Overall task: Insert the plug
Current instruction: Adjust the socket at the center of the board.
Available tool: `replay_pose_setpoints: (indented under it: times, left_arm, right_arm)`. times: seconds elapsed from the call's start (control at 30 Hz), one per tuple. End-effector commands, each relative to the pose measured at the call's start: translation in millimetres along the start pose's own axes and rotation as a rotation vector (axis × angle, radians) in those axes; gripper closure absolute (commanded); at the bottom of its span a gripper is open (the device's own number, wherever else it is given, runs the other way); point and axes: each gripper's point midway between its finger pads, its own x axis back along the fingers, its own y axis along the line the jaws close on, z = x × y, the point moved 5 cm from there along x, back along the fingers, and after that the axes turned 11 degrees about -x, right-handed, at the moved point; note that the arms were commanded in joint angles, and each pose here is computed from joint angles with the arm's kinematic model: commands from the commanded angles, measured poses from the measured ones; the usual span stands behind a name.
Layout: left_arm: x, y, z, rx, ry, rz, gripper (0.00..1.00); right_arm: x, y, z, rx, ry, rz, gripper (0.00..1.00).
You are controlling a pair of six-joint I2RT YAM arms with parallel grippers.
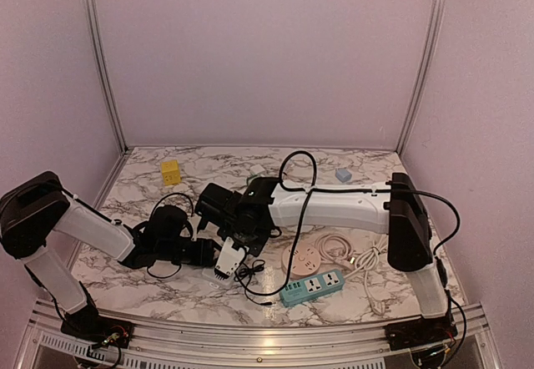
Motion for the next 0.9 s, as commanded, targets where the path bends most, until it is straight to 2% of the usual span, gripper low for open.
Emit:
replay_pose_setpoints:
  times: [0.0,0.43,0.87]
  left_arm:
    - [-9.3,-11.7,24.4,-0.045,0.108,0.036,0.52]
    - [-18.7,-30.2,36.9,-0.099,0.145,0.07,0.52]
    - [-15.9,-36.3,37.7,-0.119,0.127,0.08,0.52]
  right_arm:
    - [-3.8,0.4,-9.0,0.044,-0.07,-0.038,1.0]
    - [-6.7,14.1,-12.5,0.063,-0.122,-0.091,1.0]
    - [-33.0,28.8,-10.3,0.056,-0.209,-0.186,1.0]
